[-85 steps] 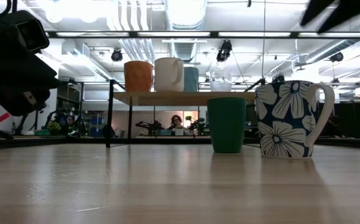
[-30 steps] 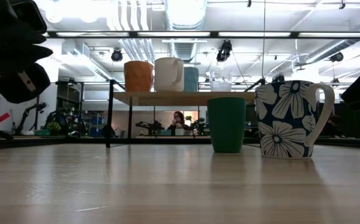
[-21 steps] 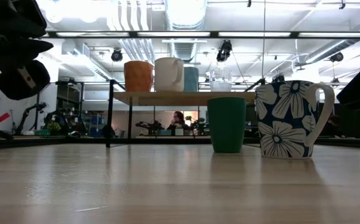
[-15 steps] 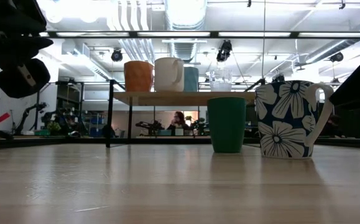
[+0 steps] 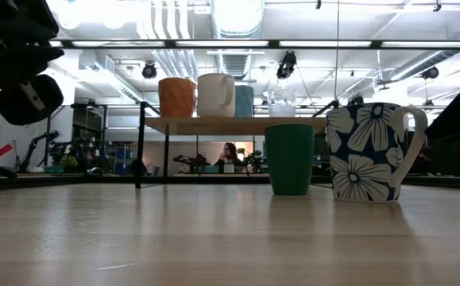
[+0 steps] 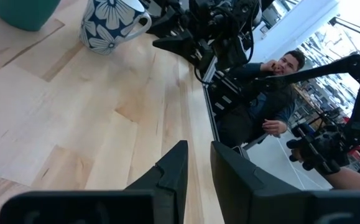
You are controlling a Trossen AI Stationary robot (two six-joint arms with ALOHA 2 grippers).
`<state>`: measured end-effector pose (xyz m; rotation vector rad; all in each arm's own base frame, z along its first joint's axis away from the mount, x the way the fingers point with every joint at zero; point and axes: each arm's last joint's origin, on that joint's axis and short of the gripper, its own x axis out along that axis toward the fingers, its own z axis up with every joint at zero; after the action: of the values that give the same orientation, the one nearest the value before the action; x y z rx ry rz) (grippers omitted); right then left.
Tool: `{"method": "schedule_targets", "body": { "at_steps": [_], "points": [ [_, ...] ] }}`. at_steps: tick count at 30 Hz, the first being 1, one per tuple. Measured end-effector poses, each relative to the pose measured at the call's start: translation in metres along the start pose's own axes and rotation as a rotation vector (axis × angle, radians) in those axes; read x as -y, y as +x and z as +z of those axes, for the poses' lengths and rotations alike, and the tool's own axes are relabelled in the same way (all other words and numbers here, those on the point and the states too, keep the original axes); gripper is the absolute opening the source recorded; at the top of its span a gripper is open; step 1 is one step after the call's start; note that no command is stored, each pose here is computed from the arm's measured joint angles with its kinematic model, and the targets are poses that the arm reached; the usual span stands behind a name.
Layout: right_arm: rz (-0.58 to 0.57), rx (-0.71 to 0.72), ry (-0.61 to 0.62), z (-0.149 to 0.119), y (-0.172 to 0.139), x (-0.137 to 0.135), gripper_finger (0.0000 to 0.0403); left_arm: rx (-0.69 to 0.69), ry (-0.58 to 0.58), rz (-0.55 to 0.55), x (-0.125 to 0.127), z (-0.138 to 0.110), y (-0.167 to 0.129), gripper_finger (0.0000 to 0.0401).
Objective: Stack small to large cups/mugs on shelf
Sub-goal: Put the white patterned mug on the shelf
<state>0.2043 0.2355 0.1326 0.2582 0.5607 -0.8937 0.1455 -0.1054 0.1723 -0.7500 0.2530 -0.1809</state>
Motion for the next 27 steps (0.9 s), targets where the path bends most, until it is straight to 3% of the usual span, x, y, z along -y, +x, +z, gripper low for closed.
{"method": "schedule_targets", "body": {
  "at_steps": [27],
  "points": [
    [-0.043, 0.069, 0.004, 0.015, 0.019, -0.003, 0.0182, -0.005, 0.000, -0.005, 0.000, 0.000, 0.000, 0.0055]
  ]
}}
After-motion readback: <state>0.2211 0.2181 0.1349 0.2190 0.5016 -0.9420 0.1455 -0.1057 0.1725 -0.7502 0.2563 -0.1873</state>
